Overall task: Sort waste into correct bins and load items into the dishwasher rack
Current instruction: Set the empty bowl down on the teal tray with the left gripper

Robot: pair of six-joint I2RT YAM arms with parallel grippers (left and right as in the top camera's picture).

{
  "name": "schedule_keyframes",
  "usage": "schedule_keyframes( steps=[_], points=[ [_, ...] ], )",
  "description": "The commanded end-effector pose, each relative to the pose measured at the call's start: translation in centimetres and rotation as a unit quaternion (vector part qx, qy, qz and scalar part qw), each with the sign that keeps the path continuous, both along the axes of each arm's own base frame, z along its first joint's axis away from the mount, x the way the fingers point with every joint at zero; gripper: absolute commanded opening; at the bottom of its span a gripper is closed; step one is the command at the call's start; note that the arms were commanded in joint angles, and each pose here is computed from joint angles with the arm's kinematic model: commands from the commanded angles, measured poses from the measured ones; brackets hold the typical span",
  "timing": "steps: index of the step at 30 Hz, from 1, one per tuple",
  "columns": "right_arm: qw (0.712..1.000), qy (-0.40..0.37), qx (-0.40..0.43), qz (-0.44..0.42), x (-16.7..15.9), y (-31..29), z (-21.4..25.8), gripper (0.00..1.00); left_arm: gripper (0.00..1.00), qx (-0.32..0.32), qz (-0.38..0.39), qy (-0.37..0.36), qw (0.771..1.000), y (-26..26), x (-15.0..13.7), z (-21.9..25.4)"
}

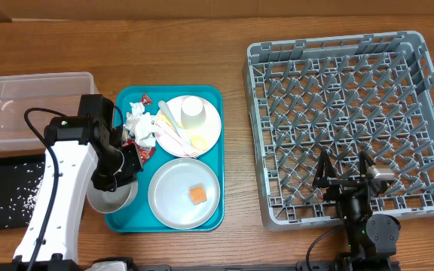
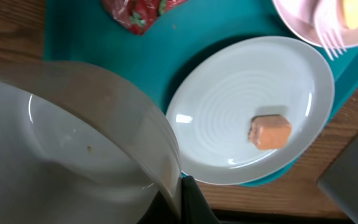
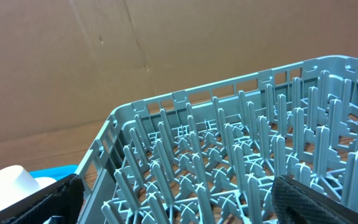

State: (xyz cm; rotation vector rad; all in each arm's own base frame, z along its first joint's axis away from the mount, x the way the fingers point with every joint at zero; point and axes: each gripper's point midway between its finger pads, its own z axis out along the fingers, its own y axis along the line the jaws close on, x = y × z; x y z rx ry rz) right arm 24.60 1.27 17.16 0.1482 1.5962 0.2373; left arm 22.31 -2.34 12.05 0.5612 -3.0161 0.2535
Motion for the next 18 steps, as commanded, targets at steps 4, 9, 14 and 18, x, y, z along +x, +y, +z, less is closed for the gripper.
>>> schedule_keyframes(
  steps=[4, 9, 14, 18],
  points=[
    [1.0, -0.002, -0.004, -0.006, 0.0, -0.2, -0.2, 1.0, 0.04, 0.023, 0.024, 0.022, 0.999, 0.7, -0.3, -1.5],
    [1.0, -0.002, -0.004, -0.006, 0.0, -0.2, -0.2, 1.0, 0.04, -0.015, 0.028, 0.033, 0.999, -0.7, -1.0, -3.0],
    [1.0, -0.002, -0.004, -0.006, 0.0, -0.2, -0.2, 1.0, 0.04, -0.023, 0.029, 0.034, 0.999, -0.9, -1.3, -4.4],
    [1.0, -0.002, -0.004, -0.006, 0.0, -0.2, -0.2, 1.0, 0.04, 0.002, 0.03, 0.039, 0.999, -0.1, -1.8, -5.6]
  ],
)
